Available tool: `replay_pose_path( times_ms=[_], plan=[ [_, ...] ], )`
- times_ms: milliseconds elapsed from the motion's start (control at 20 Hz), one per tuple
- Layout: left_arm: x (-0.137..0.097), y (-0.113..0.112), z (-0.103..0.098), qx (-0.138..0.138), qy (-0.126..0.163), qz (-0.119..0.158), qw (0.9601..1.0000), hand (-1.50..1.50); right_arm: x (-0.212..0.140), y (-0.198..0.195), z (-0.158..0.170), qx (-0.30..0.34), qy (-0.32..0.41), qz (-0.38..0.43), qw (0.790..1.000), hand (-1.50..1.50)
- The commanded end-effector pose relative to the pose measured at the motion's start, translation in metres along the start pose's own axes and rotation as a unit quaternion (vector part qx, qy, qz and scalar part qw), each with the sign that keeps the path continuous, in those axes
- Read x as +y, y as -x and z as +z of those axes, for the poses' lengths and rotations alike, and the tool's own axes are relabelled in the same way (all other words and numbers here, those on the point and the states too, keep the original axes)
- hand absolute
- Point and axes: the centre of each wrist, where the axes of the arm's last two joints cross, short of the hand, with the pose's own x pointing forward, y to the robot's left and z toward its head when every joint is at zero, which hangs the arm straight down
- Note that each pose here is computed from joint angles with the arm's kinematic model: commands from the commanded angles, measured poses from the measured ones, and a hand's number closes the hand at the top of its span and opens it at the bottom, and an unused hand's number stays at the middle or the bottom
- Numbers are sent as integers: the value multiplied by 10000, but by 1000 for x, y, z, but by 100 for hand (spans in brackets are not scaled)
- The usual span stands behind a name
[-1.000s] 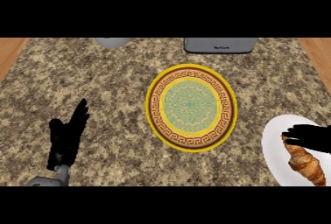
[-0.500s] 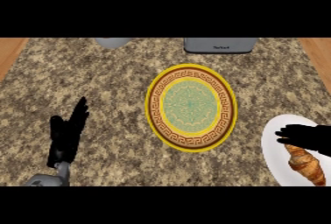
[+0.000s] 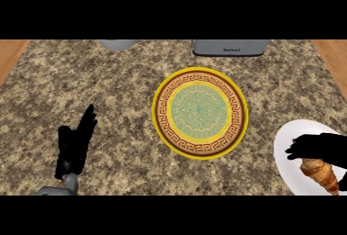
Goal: Pick the croissant from the plate and place it in the plate
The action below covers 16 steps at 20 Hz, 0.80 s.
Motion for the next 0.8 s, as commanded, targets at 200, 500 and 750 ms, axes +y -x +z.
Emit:
replay_pose_path(
  times_ms=[200, 500, 750],
  plan=[
    [-5, 4, -5, 69, 92, -13, 9999, 0, -3, -2, -13, -560, 278, 335, 9975, 150],
    [9, -2, -14, 73, 44, -58, 9999, 0, -19, 16, 4, -368, 1031, 411, 9931, 150],
    [2, -3, -10, 32, 60, -86, 9999, 0, -18, -42, -129, 1178, 2125, -1208, 9625, 150]
  ],
)
